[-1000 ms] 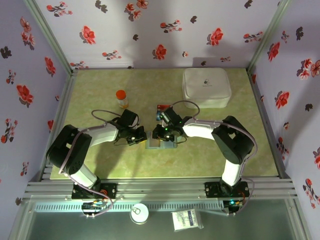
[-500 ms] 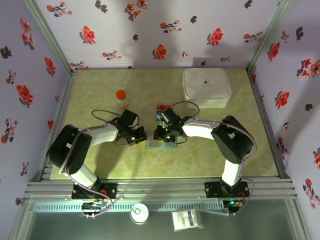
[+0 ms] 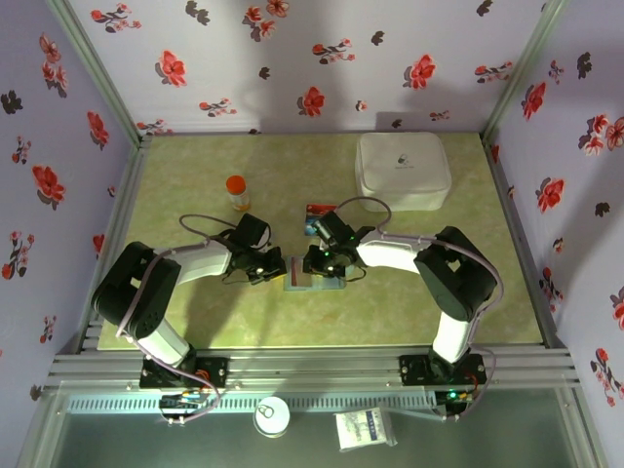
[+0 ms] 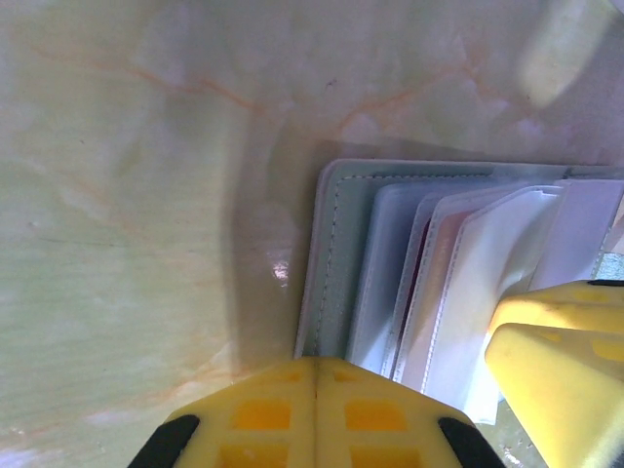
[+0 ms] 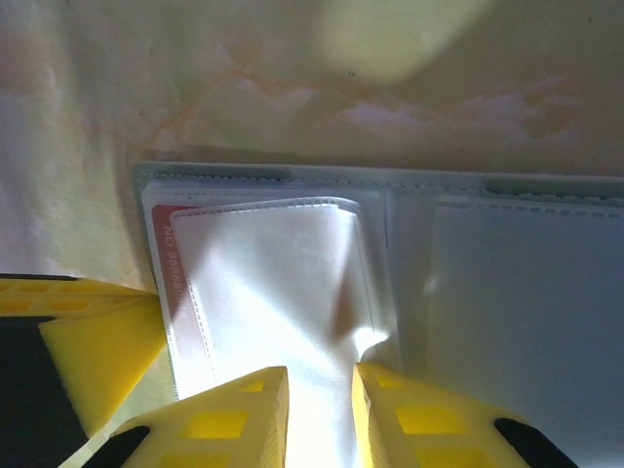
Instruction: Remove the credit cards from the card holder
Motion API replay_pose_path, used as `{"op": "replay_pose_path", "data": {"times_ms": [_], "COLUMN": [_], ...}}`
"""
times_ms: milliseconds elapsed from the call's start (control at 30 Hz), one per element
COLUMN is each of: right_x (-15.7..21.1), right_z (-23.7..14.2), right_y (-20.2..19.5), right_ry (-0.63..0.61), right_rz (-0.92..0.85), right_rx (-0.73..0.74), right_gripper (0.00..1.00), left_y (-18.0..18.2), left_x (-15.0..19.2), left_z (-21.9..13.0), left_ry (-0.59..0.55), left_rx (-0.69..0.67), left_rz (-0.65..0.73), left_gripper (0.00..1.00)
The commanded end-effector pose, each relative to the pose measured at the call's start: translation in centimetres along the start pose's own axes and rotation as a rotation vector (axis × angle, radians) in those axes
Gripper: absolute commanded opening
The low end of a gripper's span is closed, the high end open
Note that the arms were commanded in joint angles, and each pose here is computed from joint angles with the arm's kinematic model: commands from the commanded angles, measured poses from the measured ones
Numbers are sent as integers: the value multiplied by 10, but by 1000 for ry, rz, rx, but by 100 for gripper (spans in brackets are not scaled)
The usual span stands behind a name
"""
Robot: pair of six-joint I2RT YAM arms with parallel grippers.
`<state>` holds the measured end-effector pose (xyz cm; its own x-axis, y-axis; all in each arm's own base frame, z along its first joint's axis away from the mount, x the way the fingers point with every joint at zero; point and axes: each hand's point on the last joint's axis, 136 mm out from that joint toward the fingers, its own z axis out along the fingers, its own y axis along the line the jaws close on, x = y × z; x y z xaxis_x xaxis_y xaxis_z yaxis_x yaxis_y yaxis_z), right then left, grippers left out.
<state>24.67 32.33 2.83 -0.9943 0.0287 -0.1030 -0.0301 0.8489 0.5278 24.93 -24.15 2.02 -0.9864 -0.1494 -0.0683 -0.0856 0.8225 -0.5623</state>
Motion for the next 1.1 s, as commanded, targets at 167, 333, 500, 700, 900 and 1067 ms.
{"op": "replay_pose_path", "data": {"times_ms": [167, 333, 500, 700, 900, 1067], "right_x": [-1, -3, -4, -2, -1, 0], "right_z": [-5, -5, -6, -2, 1, 3], "right_y": [-6, -9, -11, -18, -23, -27], "right_ry": [-25, -28, -28, -15, -13, -10], "right_rz": [11, 42, 63, 90, 118, 131], "right_rx": [-48, -113, -166, -192, -223, -228], "right_gripper": [25, 25, 25, 25, 25, 25], "left_y": [0, -5, -18, -35, -48, -55], "left_x": [-1, -5, -12, -19, -16, -12], "left_z": [-1, -7, -21, -35, -27, -13], "left_ry": [2, -21, -58, -94, -53, -25], "left_rx": [-24, -19, 2, 47, 94, 122], "left_rz": [21, 29, 44, 47, 40, 29], "left_gripper": [0, 0, 0, 2, 12, 18]}}
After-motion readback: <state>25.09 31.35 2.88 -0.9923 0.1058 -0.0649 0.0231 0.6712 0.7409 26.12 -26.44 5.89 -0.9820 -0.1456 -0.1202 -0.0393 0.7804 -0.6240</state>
